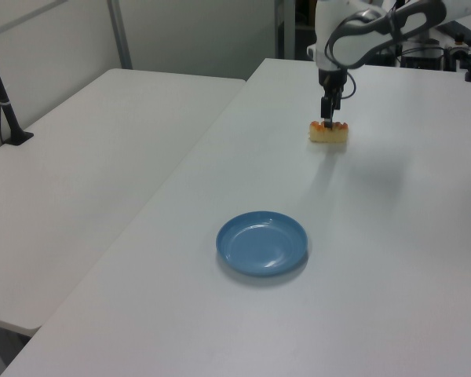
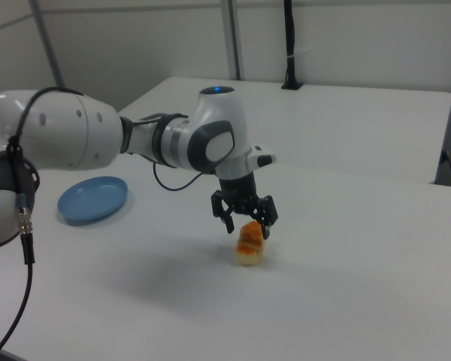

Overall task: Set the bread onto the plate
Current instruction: 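Move the open gripper down over the orange-glazed bread roll, then close the gripper on the bread roll and lift it, then carry the held bread roll over to the blue plate and lower it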

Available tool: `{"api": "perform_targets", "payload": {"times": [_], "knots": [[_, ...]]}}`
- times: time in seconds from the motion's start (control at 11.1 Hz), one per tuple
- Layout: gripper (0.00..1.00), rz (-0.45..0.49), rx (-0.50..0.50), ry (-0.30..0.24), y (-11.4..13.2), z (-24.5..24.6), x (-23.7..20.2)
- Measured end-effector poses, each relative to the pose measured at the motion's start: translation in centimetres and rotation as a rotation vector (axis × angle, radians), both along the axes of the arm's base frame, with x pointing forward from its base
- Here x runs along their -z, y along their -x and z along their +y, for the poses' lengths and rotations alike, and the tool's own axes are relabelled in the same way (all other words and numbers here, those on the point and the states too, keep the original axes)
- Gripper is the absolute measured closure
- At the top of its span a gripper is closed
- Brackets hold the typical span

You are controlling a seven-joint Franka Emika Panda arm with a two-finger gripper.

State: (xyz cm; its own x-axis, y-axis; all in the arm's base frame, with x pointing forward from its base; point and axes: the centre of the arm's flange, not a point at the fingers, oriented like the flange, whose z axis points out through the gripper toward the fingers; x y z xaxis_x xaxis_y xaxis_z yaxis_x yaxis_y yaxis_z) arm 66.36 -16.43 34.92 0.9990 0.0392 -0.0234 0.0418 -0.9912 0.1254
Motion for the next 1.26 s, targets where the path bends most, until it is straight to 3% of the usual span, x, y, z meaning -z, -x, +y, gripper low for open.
{"api": "perform_targets", "payload": {"times": [0.27, 0.45, 0.54, 0.72, 0.81, 1.08, 1.26], "knots": [[0.0, 0.004, -0.009, -0.005, -0.5, 0.3, 2.3], [0.06, 0.003, -0.011, -0.006, -0.6, 0.3, 3.3], [0.15, 0.006, -0.012, -0.007, -0.6, 0.3, 3.6], [0.5, 0.005, -0.016, -0.009, -0.6, 0.6, 3.6], [0.6, -0.002, -0.022, -0.01, -0.8, 1.0, 3.2], [0.6, -0.039, -0.059, -0.019, -1.8, 6.8, 0.3], [0.6, -0.048, -0.072, -0.021, -1.9, 15.2, -2.2]]}}
